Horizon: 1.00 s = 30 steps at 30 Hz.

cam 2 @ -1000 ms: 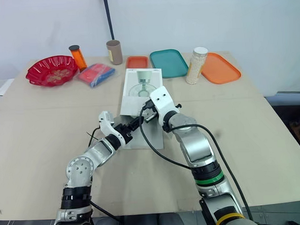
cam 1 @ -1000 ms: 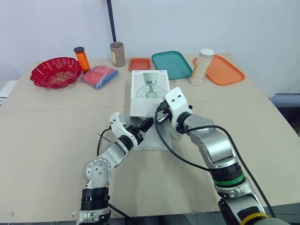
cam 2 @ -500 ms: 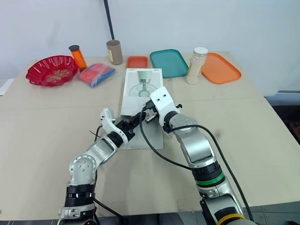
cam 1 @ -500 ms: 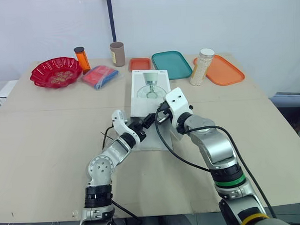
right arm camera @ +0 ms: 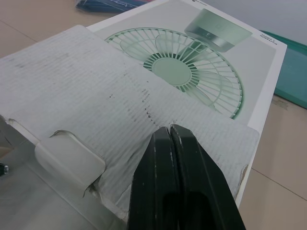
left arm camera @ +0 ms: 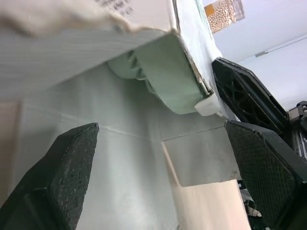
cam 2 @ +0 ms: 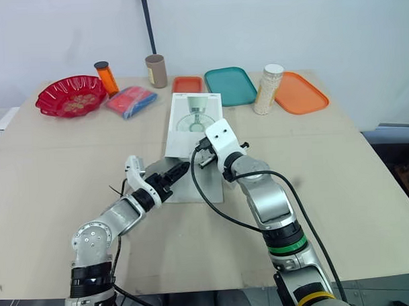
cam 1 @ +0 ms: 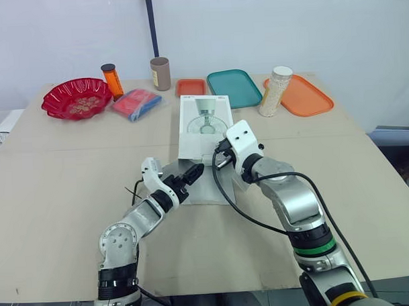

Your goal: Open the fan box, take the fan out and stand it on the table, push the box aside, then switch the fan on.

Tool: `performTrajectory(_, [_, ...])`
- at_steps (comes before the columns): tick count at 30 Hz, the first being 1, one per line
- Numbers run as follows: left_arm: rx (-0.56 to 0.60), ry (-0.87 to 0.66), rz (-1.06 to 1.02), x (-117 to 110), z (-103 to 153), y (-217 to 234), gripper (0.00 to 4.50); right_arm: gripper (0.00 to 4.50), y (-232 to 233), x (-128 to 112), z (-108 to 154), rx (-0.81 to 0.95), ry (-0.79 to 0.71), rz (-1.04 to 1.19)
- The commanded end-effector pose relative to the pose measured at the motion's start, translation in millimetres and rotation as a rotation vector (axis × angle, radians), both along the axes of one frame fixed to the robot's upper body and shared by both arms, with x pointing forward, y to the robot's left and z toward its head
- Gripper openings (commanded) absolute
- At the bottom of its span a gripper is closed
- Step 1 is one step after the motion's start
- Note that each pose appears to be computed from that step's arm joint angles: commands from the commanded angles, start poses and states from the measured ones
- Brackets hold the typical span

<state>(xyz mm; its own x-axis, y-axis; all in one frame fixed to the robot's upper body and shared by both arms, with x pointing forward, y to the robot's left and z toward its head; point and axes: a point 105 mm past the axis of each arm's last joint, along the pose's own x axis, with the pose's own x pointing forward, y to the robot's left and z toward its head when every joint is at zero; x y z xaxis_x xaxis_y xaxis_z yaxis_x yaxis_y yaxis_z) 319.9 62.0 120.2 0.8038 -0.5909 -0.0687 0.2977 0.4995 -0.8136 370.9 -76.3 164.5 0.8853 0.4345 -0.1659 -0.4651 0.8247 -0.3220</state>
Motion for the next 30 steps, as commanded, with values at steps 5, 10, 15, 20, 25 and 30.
performTrajectory(5, [0.063,-0.007,0.056,4.8,-7.8,5.5,4.49,0.0,0.3,-1.6,-19.9,-0.023,0.074,0.002])
performTrajectory(10, [0.081,-0.03,0.101,16.3,-8.0,7.1,4.49,0.0,-0.1,-2.8,-19.9,-0.026,0.074,0.002])
performTrajectory(15, [0.074,-0.056,0.069,18.6,-6.6,2.4,4.49,0.0,0.1,-3.6,-20.7,-0.028,0.075,0.003])
performTrajectory(20, [0.038,-0.077,0.038,17.6,-0.5,-3.1,4.49,0.0,2.4,-4.6,-21.1,-0.027,0.075,0.009])
performTrajectory(25, [0.044,-0.071,0.027,16.6,-3.9,-6.9,4.49,0.0,2.4,-4.4,-20.8,-0.028,0.074,0.009])
performTrajectory(30, [0.043,-0.073,0.038,20.7,-2.7,-10.7,4.49,0.0,1.9,-3.7,-20.3,-0.029,0.072,0.009])
